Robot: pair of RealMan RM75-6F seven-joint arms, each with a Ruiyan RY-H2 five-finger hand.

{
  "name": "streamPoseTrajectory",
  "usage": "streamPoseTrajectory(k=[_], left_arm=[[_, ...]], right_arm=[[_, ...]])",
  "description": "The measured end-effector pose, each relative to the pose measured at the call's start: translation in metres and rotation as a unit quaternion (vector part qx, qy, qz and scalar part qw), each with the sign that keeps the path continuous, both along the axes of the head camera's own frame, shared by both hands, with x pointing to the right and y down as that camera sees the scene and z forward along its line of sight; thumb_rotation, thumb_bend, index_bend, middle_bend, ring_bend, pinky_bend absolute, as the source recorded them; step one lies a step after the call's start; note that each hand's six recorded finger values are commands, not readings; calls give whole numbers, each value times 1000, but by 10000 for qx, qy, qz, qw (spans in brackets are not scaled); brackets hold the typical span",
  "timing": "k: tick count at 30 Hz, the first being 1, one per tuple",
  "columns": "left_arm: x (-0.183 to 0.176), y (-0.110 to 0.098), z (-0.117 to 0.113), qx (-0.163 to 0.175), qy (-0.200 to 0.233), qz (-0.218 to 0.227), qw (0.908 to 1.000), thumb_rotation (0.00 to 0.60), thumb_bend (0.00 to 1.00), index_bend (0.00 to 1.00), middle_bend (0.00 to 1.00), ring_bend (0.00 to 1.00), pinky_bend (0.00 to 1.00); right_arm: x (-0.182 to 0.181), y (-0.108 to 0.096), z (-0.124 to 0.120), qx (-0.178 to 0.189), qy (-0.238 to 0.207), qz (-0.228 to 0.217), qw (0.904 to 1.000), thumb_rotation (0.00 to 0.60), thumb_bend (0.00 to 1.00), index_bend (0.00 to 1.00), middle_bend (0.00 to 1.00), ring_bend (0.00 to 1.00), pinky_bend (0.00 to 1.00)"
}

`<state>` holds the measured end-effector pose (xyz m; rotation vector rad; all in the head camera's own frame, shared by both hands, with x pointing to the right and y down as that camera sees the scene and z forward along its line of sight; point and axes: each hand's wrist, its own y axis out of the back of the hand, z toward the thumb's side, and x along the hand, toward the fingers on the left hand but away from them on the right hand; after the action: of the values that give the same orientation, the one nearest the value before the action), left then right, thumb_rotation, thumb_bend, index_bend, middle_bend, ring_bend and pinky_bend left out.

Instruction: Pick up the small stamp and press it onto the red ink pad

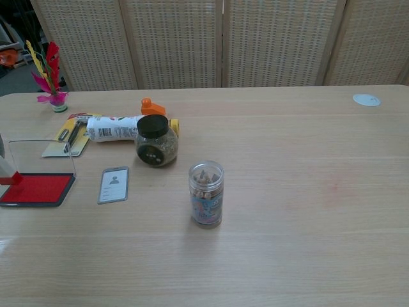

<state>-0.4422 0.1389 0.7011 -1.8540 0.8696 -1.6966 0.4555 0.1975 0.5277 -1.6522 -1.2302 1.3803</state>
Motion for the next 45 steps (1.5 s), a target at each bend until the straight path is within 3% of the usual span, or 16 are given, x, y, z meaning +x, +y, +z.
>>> streamPoseTrajectory(k=[25,45], left_arm=[[24,-1,16,-84,-109,328,9994,600,430,589,977,1000,990],[25,4,32,-269,-176,263,9991,600,431,592,977,1000,990]], right_arm=[[3,-2,-1,32,-48,61,10000,600,0,6,0,0,0],[4,-2,-2,54,-52,69,9999,600,0,6,0,0,0]])
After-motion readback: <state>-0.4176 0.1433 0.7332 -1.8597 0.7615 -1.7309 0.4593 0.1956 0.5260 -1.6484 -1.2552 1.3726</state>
